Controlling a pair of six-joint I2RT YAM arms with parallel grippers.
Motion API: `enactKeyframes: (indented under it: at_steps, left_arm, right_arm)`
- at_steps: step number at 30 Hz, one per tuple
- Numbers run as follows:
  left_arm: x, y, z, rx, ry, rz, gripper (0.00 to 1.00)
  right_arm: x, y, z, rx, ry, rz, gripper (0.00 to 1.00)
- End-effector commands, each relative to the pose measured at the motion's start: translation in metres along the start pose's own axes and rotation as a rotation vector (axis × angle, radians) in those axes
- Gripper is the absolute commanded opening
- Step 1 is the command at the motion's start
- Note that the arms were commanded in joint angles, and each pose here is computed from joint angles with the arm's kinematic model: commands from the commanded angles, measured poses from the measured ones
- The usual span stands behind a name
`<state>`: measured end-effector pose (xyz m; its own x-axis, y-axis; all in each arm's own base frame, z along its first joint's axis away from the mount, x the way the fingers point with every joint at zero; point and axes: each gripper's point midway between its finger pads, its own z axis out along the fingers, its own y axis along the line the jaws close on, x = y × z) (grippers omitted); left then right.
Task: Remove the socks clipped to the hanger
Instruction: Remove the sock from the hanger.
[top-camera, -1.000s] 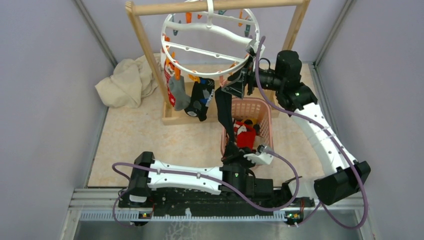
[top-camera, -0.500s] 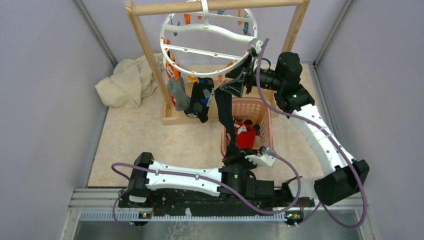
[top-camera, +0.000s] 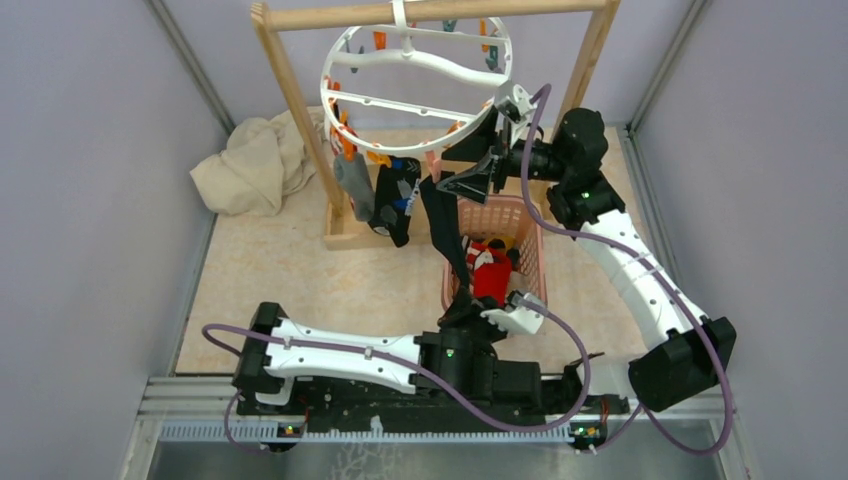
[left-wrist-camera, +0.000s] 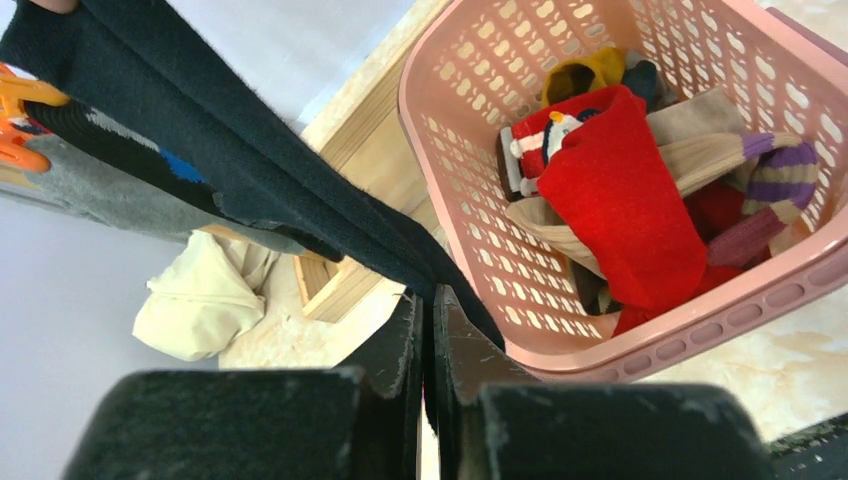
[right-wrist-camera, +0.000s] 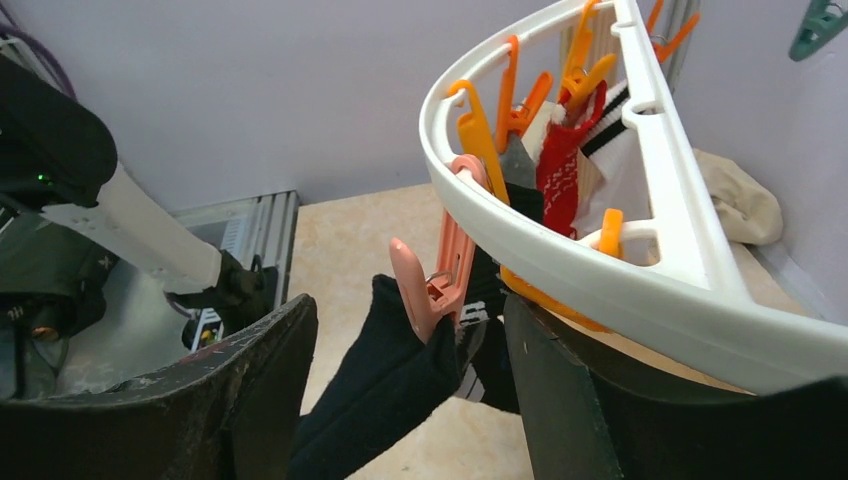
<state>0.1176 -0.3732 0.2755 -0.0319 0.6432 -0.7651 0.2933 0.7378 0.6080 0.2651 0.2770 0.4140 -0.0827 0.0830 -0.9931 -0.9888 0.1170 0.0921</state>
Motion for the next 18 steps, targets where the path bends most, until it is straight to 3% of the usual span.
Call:
enactKeyframes:
  at_steps: [1,11,18]
  left_arm:
    - [-0.003,0.0,-0.014,0.108,-0.006,-0.076,0.07]
    - [-0.018,0.007,-0.03,0.385,-0.123,-0.322,0.07]
    - [-0.008,-0.005,-0.03,0.471,-0.092,-0.348,0.07]
  right_arm:
    - [-0.016,0.015,0.001,-0.056,-0.037,-0.086,0.69]
    - [-0.013,0.003,-0.012,0.108,-0.029,-0.077,0.68]
    - [-0.029,0.002,-0.032,0.278,-0.065,-0.082,0.68]
